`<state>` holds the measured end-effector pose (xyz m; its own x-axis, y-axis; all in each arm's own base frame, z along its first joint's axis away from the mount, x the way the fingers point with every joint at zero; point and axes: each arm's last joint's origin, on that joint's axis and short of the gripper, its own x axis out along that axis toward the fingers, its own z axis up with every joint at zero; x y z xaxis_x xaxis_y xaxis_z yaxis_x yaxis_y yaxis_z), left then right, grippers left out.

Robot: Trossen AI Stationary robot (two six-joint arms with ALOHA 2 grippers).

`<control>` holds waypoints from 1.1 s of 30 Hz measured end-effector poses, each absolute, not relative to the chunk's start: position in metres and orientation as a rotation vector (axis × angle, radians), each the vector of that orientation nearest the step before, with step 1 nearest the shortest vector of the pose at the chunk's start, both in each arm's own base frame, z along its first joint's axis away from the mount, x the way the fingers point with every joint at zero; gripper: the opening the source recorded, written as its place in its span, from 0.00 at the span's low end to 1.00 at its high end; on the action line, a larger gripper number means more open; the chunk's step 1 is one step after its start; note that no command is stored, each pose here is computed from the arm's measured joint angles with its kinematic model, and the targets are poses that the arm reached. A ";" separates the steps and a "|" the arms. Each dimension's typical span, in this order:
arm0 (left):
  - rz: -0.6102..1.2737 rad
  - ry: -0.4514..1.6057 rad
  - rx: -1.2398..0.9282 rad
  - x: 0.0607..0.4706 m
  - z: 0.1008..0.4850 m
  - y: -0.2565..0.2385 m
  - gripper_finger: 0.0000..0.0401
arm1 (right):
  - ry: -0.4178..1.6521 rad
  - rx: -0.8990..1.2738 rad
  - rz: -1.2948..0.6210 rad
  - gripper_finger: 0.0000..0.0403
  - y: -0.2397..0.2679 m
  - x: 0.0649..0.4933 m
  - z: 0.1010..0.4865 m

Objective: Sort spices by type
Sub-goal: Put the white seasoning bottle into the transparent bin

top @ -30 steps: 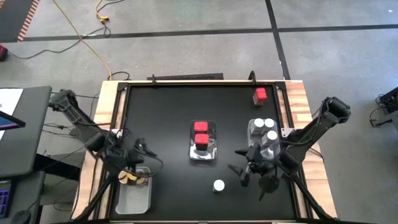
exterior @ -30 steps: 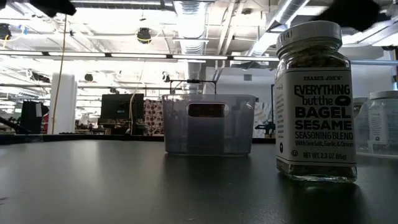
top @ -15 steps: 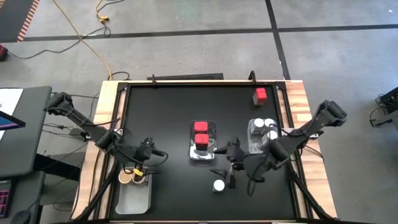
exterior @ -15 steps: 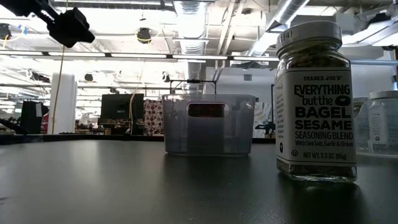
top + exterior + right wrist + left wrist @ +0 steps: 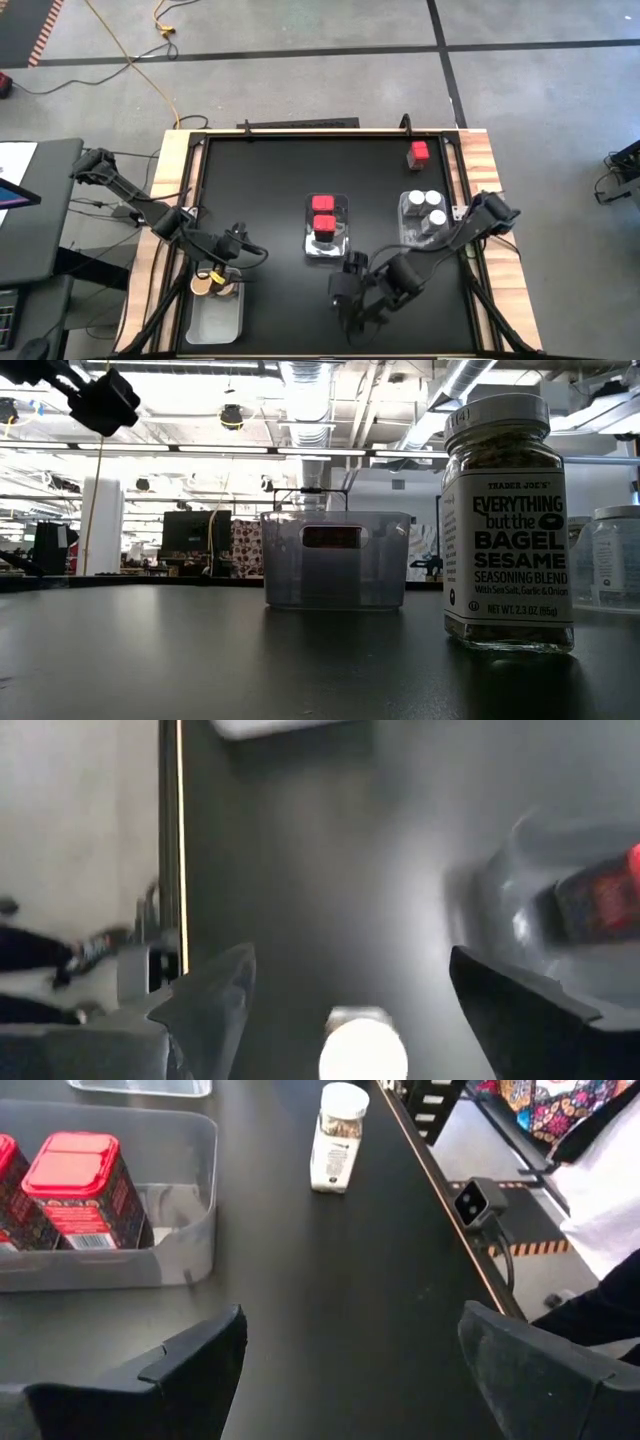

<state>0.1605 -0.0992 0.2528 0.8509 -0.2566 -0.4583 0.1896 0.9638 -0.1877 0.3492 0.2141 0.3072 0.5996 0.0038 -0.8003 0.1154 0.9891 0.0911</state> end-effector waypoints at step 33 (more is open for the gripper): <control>-0.226 0.536 -0.129 0.159 0.249 -0.098 0.87 | 1.335 0.214 -0.098 0.88 0.201 0.361 0.208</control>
